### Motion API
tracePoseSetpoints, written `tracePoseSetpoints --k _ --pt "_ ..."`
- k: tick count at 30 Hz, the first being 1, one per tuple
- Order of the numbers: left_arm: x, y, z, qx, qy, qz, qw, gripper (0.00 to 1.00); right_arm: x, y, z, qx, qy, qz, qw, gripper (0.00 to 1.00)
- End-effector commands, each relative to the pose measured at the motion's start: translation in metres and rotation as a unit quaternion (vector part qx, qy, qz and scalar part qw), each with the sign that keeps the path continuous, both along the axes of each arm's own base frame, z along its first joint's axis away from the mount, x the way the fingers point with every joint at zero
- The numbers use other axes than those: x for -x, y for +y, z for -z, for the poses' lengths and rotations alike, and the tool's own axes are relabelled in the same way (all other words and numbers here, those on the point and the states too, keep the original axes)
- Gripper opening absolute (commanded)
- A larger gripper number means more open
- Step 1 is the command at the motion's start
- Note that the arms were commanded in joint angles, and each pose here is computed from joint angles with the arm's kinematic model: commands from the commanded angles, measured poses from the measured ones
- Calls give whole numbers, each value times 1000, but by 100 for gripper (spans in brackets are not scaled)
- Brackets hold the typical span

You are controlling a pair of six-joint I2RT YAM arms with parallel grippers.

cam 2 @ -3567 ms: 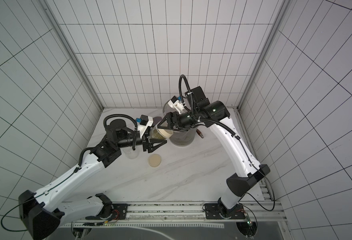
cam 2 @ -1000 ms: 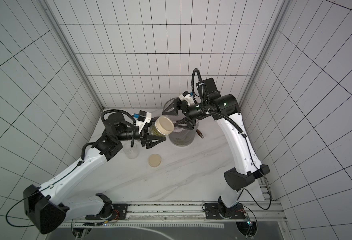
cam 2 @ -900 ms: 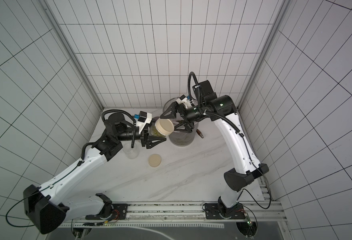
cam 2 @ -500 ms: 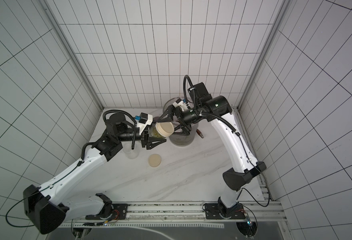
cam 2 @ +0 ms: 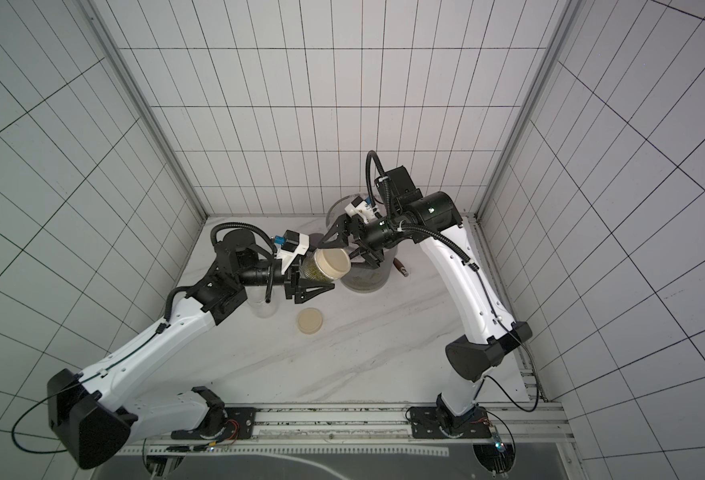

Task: Empty moldy mung beans from jars
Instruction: Unscrew the lid from the jar.

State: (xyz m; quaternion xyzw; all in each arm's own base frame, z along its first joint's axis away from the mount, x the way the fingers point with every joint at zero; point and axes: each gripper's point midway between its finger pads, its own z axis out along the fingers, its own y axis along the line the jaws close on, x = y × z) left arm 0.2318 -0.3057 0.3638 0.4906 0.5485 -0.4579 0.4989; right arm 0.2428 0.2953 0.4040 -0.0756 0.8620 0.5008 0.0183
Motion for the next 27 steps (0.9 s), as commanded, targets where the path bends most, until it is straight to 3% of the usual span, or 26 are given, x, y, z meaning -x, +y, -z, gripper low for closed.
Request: tracePoseSetpoints --k 1,15,22,27 --pt "8 4 -20 19 -49 1 999 24 2 3 13 18 5 -10 1000 85" --pt "-2 3 -15 13 -50 -21 998 24 11 4 19 34 -11 -18 999 90" --pt "-3 1 -16 16 -45 -15 999 24 11 4 22 45 -35 -25 998 75" --pt "1 -1 -17 27 -25 -2 999 24 6 3 14 44 -78 -30 995 71"
